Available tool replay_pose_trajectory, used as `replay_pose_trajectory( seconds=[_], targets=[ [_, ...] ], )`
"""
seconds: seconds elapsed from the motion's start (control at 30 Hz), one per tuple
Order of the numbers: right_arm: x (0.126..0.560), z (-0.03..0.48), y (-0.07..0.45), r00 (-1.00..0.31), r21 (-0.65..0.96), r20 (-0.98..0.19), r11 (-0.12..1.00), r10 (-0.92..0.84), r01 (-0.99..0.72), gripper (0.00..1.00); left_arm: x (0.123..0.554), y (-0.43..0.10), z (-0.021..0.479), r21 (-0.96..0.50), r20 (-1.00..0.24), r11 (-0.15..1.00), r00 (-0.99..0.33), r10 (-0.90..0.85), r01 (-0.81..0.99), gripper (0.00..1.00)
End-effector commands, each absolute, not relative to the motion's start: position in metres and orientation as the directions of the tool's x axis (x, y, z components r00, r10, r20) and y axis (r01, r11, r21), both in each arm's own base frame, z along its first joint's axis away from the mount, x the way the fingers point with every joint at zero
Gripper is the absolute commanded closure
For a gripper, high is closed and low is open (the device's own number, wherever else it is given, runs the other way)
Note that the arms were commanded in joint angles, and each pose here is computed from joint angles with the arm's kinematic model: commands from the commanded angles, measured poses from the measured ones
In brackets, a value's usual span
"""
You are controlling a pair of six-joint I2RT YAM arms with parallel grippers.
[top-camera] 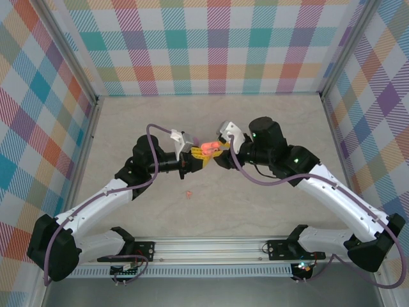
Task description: Insert the wireless bluetooth earbuds into the charging case
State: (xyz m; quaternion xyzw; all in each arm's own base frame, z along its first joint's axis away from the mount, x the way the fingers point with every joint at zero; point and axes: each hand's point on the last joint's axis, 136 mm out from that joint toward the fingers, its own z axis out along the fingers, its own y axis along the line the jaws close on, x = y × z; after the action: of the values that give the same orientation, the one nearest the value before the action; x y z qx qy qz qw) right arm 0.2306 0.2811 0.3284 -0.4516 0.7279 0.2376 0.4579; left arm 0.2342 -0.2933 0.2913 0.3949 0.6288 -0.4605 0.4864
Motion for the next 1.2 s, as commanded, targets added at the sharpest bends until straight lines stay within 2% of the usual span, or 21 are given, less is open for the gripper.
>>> replay_pose_trajectory(
  seconds=[0.0, 0.23, 0.4, 0.53, 0.67, 0.93, 1.03, 1.17],
  targets=[
    [0.232, 0.366, 0.270, -0.283, 0.084, -0.914, 0.548, -0.289, -0.832, 0.49, 0.235, -0.294, 0.303, -0.142, -0.989, 0.266, -0.150, 0.007, 0.953, 1.00],
    [0.247, 0.375, 0.250, -0.554, 0.427, -0.831, 0.571, -0.057, -0.701, 0.43, 0.243, -0.291, 0.308, -0.121, -0.993, 0.293, -0.116, -0.036, 0.949, 1.00],
    [0.245, 0.368, 0.253, -0.740, 0.685, -0.671, 0.424, 0.052, -0.592, 0.32, 0.244, -0.293, 0.315, -0.110, -0.994, 0.287, -0.097, -0.058, 0.952, 1.00],
    [0.246, 0.359, 0.260, -0.842, 0.807, -0.536, 0.331, 0.062, -0.490, 0.30, 0.242, -0.294, 0.317, -0.105, -0.994, 0.263, -0.091, -0.067, 0.959, 1.00],
    [0.247, 0.356, 0.266, -0.884, 0.861, -0.464, 0.266, 0.060, -0.434, 0.29, 0.239, -0.295, 0.318, -0.102, -0.994, 0.251, -0.088, -0.067, 0.963, 1.00],
    [0.247, 0.344, 0.269, -0.916, 0.898, -0.396, 0.233, 0.061, -0.373, 0.27, 0.238, -0.295, 0.324, -0.092, -0.995, 0.242, -0.077, -0.069, 0.966, 1.00],
    [0.247, 0.337, 0.270, -0.924, 0.905, -0.379, 0.229, 0.058, -0.357, 0.25, 0.237, -0.296, 0.325, -0.091, -0.995, 0.235, -0.080, -0.058, 0.968, 1.00],
    [0.251, 0.330, 0.266, -0.915, 0.892, -0.394, 0.272, 0.081, -0.360, 0.26, 0.244, -0.292, 0.320, -0.096, -0.995, 0.291, -0.093, -0.024, 0.952, 1.00]
  ],
)
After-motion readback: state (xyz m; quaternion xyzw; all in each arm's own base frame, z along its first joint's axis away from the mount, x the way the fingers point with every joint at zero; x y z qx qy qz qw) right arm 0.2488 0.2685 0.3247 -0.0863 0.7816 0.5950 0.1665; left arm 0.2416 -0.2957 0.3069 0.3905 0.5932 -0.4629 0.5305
